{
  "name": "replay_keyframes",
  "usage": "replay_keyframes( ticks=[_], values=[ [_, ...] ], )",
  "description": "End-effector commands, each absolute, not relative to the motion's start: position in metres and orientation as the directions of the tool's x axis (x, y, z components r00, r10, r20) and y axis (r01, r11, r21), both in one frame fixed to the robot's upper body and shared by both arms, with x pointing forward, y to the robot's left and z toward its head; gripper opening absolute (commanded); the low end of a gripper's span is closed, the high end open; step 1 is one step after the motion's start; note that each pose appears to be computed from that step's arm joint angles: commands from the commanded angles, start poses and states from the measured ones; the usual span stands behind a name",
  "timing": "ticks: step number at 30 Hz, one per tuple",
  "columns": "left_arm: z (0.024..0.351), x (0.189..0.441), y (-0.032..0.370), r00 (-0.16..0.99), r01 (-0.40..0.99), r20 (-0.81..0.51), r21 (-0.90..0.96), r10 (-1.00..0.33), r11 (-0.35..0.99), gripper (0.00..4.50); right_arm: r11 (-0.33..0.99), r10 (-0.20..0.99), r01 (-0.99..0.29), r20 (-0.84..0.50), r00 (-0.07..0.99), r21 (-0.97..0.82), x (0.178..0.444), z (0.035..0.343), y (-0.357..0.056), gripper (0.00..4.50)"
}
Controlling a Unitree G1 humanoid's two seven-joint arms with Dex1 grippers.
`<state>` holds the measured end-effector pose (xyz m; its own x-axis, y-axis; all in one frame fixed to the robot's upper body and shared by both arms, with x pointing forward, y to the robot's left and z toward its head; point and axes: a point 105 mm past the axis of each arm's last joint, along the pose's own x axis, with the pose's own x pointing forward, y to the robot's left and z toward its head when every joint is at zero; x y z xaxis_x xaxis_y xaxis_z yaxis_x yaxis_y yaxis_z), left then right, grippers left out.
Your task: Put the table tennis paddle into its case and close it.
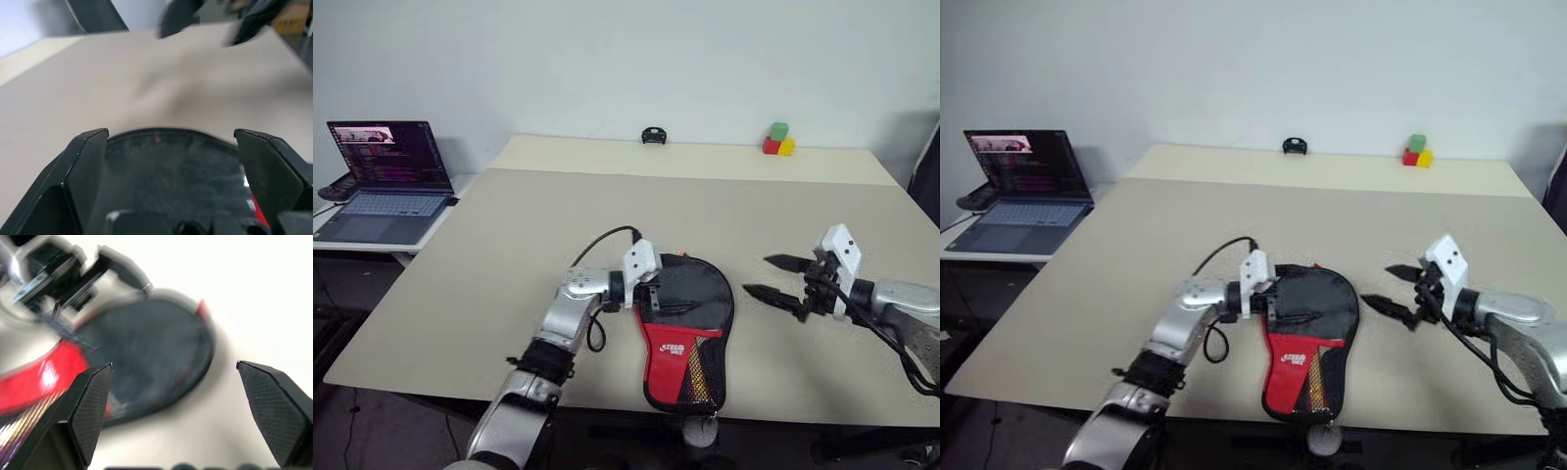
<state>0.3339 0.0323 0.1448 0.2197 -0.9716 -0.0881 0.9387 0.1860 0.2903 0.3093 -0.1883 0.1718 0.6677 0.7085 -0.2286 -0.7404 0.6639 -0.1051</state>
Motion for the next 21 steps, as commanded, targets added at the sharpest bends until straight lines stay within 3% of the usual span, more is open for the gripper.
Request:
replay_keyframes(
  ticks=[1,5,10,21],
  values=[
    [0.164,0.324,0.059,0.287,0.92,-0.053,0.292,-0.957,0.26,4.5,0.646,0.731,-0.757,-0.205,0.651,-0.098,0.318,0.178,-0.194,4.44],
    [0.155,0.319,0.102,0.433,0.878,-0.1,0.272,-0.896,0.394,4.5,0.647,0.737,-0.758,-0.188,0.649,-0.08,0.33,0.179,-0.204,4.44],
    [0.153,0.319,0.119,0.541,0.821,-0.114,0.285,-0.833,0.494,4.5,0.654,0.726,-0.752,-0.215,0.653,-0.08,0.343,0.174,-0.224,4.44],
    [0.159,0.326,0.119,0.605,0.768,-0.093,0.332,-0.791,0.548,4.5,0.722,0.643,-0.677,-0.224,0.732,-0.139,0.37,0.187,-0.262,4.44]
  ],
)
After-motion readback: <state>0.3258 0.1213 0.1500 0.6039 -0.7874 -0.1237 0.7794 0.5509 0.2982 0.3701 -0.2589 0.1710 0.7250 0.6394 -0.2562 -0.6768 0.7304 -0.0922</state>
